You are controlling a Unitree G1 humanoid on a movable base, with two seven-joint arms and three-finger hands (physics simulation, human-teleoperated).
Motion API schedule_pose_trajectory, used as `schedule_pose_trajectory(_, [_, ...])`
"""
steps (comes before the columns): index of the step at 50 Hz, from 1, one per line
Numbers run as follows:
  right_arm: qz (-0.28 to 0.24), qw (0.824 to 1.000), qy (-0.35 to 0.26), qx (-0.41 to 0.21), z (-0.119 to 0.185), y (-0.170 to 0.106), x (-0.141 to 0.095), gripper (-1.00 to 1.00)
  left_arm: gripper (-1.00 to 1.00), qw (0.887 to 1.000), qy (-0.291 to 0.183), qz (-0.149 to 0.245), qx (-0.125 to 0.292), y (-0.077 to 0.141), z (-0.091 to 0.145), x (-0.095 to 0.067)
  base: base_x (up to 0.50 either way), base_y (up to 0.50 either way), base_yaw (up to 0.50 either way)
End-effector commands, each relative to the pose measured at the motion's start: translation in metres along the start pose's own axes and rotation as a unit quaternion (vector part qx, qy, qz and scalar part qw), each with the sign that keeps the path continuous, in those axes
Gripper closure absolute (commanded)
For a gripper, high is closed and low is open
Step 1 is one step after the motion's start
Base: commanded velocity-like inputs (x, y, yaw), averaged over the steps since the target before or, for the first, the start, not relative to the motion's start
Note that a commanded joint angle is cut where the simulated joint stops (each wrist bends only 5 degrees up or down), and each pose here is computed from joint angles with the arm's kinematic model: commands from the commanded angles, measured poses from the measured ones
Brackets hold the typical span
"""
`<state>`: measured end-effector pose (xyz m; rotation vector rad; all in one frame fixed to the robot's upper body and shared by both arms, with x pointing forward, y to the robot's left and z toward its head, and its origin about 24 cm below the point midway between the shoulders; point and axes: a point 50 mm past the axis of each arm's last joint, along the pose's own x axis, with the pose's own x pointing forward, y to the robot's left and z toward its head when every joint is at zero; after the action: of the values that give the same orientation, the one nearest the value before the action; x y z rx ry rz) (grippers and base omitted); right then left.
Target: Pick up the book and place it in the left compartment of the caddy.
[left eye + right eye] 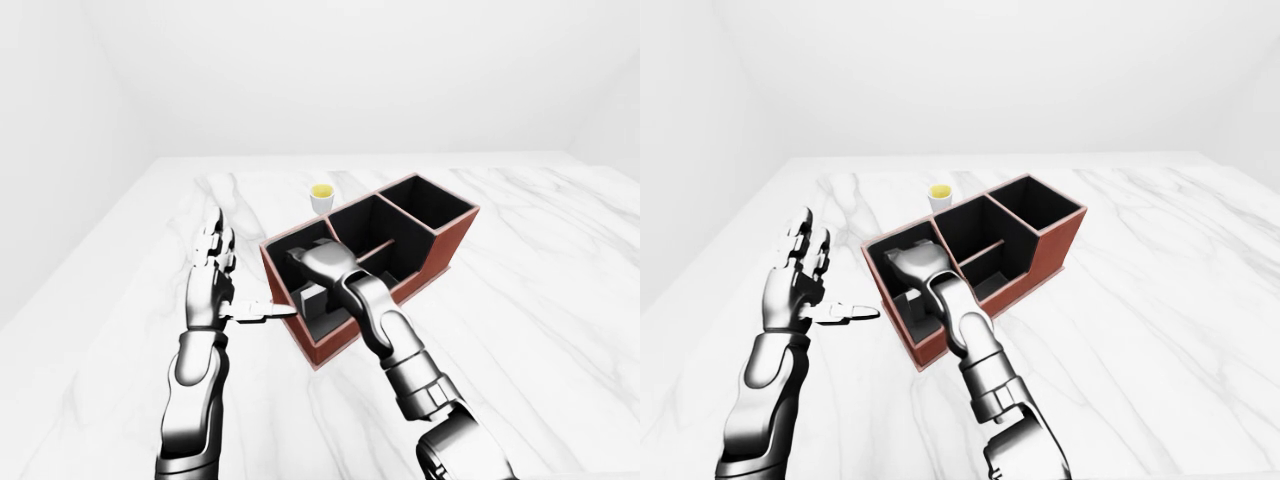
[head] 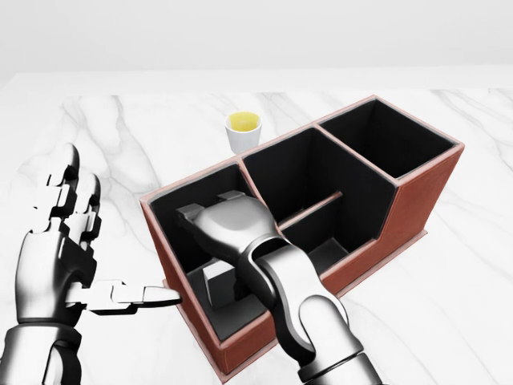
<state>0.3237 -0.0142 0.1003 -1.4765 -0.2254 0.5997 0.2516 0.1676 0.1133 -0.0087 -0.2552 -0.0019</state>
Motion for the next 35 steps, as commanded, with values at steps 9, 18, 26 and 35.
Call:
schedule_pose_trajectory(9, [-0.057,0.991,-0.080,0.088,0.013,-0.049,-0.049,-0.55,-1.00,1.000,-0.011,0.004,0.003,0.002,0.005,0.000,0.00,0.00,0.00])
schedule_pose_trajectory(18, [-0.160,0.963,-0.149,0.157,0.009,-0.074,-0.097,-0.62,-1.00,1.000,-0.024,0.007,0.005,0.003,0.012,-0.001,0.00,0.00,0.00])
schedule_pose_trajectory(26, [-0.201,0.935,-0.139,0.256,-0.026,-0.059,-0.137,-0.80,-1.00,0.999,-0.036,0.005,0.006,0.002,0.017,-0.002,0.00,0.00,0.00])
schedule_pose_trajectory(35, [-0.266,0.888,-0.143,0.347,-0.055,-0.061,-0.145,-1.00,-1.00,0.999,-0.045,0.006,0.006,0.003,0.021,-0.001,0.00,0.00,0.00])
